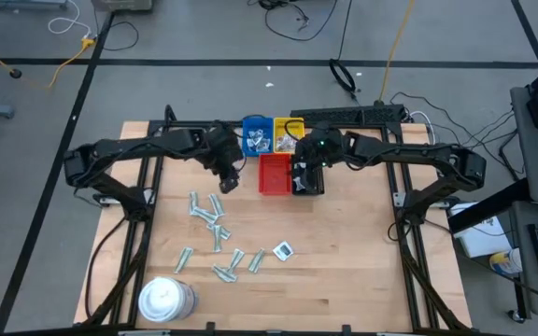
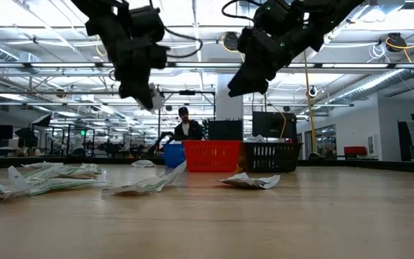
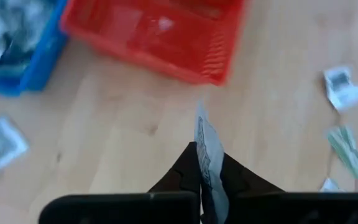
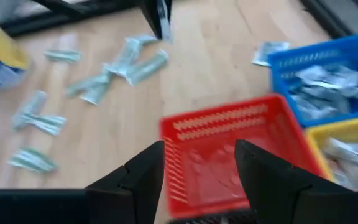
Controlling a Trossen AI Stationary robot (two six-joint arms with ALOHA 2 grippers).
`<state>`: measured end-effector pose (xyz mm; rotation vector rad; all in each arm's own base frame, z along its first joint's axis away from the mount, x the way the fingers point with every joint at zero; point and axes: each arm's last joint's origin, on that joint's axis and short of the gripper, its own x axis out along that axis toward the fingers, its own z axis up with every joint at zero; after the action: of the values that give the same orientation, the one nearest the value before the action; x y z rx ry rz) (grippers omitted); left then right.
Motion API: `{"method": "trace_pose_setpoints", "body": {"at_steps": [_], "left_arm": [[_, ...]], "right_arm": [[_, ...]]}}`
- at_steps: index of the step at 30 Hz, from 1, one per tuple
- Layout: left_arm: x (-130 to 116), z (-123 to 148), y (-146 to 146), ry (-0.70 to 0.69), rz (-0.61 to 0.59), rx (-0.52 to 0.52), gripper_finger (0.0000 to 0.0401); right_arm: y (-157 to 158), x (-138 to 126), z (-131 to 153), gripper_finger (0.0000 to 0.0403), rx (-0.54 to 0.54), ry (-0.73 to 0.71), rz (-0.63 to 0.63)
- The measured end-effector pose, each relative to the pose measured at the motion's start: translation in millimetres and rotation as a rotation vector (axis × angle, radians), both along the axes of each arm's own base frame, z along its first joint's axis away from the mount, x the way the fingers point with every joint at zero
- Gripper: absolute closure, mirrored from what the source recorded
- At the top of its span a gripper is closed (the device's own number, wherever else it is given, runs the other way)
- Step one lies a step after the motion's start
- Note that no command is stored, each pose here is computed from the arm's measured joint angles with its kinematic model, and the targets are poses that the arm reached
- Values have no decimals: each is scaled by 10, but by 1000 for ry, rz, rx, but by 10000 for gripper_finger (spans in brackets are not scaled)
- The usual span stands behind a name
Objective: Pick & Place First Aid Supplies
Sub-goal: Put the top right towelette pack into the black bin
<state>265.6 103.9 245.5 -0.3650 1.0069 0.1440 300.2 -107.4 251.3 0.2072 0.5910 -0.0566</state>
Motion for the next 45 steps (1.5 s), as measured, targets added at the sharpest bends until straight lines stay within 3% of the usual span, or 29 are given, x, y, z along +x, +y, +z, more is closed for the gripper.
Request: {"method": "trace_pose_setpoints", "body": {"at_steps": [3,7,11,16,28,40,45], "left_arm": [[46,65,-62,-77,-132,62,396],[125,130,-103,-176,-217,126,395],[227,215,-109,-295,-220,184,396],[305,301,-110,-401,-192,208,397],[358,323,-227,-425,-194,204,398],[455,404,-424,-525,-263,226,399],[458,402,-440,-520,-257,232,399]], "right_arm": [[22,18,29,215,53,-46,64],[105,73,86,214,78,-119,147],[186,134,150,215,98,-184,151],[274,190,204,220,49,-234,123],[436,284,340,227,-75,-371,81],[450,288,332,234,-45,-359,25],[484,290,319,278,1,-347,46]]}}
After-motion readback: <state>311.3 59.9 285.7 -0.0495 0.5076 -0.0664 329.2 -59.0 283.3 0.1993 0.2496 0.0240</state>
